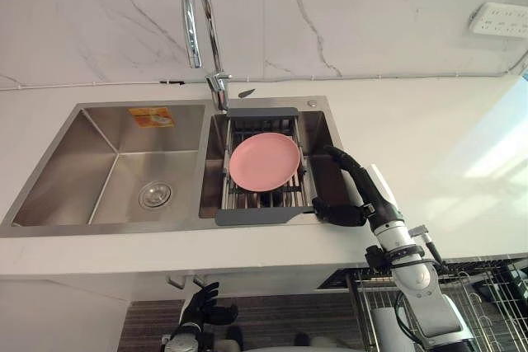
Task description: Walk over to the sink, pick up the cup, carry it to the dishwasher, place the cup inside the dishwasher, then close the dishwasher door
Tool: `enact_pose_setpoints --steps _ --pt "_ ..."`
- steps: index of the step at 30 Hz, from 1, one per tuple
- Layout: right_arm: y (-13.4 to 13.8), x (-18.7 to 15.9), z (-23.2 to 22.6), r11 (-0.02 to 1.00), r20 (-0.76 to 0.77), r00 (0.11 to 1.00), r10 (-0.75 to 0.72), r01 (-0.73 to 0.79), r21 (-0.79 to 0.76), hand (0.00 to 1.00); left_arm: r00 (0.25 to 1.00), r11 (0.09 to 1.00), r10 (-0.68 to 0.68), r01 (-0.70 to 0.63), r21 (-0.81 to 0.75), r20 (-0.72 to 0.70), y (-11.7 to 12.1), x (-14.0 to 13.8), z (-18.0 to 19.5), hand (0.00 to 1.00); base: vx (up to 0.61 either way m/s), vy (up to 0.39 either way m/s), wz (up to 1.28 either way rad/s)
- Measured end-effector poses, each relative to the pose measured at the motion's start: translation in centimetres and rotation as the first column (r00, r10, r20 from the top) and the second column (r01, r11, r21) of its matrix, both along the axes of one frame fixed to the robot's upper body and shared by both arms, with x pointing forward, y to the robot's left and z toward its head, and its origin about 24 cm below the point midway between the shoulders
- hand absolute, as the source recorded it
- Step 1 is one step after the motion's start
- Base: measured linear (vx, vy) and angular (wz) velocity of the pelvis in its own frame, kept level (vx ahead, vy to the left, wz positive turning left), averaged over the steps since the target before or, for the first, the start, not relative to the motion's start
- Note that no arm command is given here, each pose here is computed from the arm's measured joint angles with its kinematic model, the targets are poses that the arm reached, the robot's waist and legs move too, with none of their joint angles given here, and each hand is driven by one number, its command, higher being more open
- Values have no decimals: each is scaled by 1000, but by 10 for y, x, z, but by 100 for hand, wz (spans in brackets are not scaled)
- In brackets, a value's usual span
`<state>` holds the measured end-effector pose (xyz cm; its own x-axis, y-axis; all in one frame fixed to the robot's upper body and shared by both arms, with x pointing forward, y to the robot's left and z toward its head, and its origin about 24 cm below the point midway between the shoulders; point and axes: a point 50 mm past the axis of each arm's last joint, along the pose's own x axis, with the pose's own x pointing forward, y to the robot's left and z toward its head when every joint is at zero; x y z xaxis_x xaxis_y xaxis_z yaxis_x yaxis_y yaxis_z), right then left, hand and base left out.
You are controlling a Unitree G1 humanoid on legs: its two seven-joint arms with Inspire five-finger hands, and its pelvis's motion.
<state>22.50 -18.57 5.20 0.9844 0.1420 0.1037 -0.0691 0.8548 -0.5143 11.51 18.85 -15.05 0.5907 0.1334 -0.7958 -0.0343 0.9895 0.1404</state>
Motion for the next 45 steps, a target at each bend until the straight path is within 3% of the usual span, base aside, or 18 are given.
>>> enact_pose_setpoints --steps 6,16,20,32,45 --pt "10 -1 -9 991 -22 996 -88 90 97 90 999 999 36 -36 -3 -14 3 -4 -2 90 1 -5 1" --pt "16 0 11 991 102 986 -133 132 16 90 997 997 71 -71 1 -23 5 -7 -3 90 -29 -13 2" --pt "12 -1 29 991 188 976 -111 124 -59 90 996 996 87 -87 5 -26 5 -8 -3 90 -41 -14 3" --pt "1 9 43 972 237 971 -34 87 -219 90 995 995 95 -95 1 -25 5 -8 -3 90 -11 -9 3" --pt "7 32 26 924 126 987 99 -44 -380 90 995 995 98 -98 -16 -4 4 -5 -1 90 -8 -14 11"
